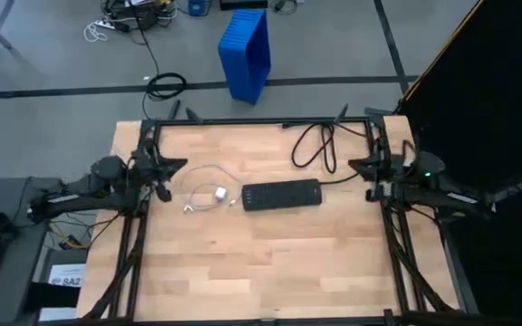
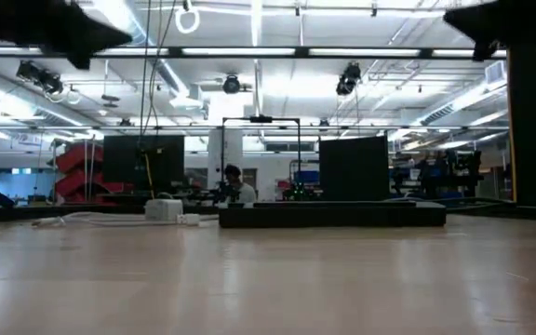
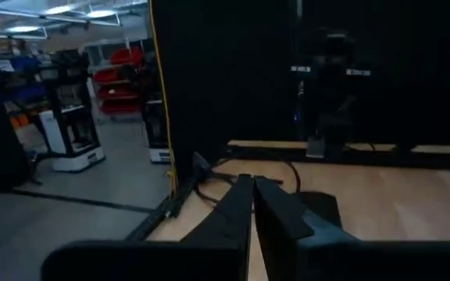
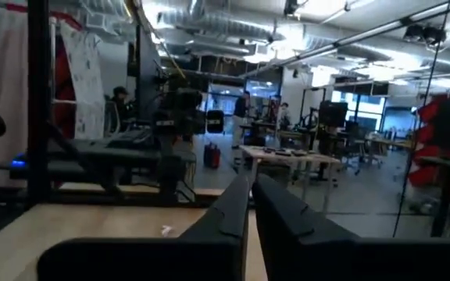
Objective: Insert USB
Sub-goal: Return to Home Position
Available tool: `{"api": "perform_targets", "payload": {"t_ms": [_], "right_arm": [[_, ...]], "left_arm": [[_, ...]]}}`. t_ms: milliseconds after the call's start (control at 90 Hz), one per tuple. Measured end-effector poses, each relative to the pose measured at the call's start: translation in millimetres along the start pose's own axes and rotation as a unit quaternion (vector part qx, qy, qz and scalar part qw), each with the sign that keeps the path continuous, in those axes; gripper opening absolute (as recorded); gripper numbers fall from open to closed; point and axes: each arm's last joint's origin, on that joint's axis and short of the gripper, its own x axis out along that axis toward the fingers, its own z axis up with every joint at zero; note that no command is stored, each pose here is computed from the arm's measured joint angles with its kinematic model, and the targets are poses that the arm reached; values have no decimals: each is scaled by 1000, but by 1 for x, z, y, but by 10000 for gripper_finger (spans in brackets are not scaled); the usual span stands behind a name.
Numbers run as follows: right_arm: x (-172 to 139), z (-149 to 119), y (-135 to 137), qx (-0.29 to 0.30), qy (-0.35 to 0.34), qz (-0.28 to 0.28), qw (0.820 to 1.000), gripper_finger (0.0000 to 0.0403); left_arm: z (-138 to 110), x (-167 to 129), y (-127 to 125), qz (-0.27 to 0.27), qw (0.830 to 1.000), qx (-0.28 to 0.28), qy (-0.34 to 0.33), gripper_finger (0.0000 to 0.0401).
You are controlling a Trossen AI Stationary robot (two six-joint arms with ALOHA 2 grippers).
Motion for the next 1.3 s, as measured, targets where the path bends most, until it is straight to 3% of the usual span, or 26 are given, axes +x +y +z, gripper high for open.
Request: {"api": "perform_targets", "payload": {"t_ms": [133, 389, 700, 900, 1300], "right_arm": [[4, -43, 4, 1, 24, -7, 1000, 0], [4, -48, 4, 4, 52, -5, 999, 0], [4, -52, 3, -7, 73, -23, 997, 0], [4, -52, 2, -15, 76, -53, 996, 0], [4, -47, 1, -1, 46, -55, 997, 0]], "left_arm": [[-23, 4, -3, -13, 1000, -4, -5, 0], [-66, 11, -9, -25, 999, -21, -16, 0], [-67, 12, -9, -22, 999, -43, -7, 0], [-73, 12, -7, 11, 1000, 2, 22, 0], [-75, 13, -7, 18, 999, 4, 32, 0]]}}
